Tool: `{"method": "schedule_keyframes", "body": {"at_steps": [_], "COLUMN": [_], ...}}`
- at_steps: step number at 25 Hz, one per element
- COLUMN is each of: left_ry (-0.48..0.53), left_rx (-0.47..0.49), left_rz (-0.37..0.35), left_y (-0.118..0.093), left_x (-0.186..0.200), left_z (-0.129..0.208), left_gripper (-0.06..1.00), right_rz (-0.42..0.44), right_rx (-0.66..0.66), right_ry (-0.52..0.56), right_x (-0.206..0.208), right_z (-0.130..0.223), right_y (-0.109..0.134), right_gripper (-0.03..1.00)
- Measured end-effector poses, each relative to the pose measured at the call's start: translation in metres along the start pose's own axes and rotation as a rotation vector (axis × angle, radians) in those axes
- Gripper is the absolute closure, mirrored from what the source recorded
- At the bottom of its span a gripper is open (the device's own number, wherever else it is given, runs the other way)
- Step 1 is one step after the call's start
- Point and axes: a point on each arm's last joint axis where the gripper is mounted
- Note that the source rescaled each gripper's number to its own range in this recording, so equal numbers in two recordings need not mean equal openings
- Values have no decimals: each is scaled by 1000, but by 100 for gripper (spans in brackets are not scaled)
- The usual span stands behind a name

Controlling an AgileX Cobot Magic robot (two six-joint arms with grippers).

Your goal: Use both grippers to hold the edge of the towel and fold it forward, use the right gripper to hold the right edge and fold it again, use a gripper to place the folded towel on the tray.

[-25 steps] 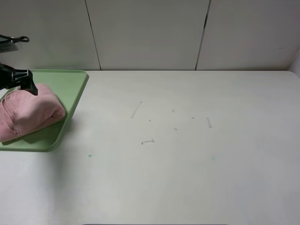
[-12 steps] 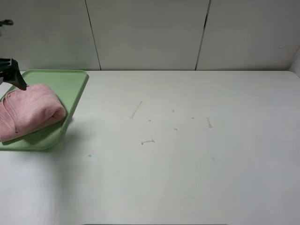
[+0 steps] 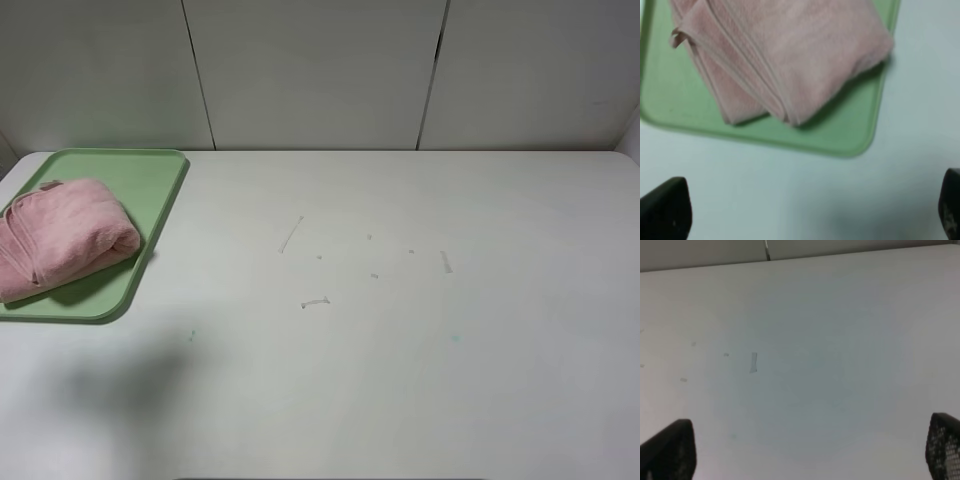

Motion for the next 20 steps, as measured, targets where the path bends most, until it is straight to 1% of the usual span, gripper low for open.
{"method": "schedule_keyframes", "body": {"at_steps": [5,9,14,17,20], "left_ry": [-64,-107,-292,-381,-442], "left_rx": [-20,-24,-44,-96,-132], "left_rz": [-3,-5,-21,-36,-18], "left_y": [-3,-6,-9,-11,-15], "left_x": [46,79,114,125,126], "left_z": [32,65,104,128,150], "left_gripper": [-5,-5,-5,-5,-5], "right_rz": [0,0,0,0,0], "right_rx": [0,0,0,0,0], "right_ry": [0,0,0,0,0], "right_x": [0,0,0,0,0], "right_z": [0,0,0,0,0], "right_y": [0,0,0,0,0], "right_gripper": [-3,-3,-3,-3,-3]}}
Point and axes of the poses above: a point on each arm's last joint axis where the gripper is mounted, x pointing back along that axis away from the gripper, y along the wrist's bending axis when the last joint is at zero, z = x × y, and after that the axes turned 2 degrees about -x, right-handed
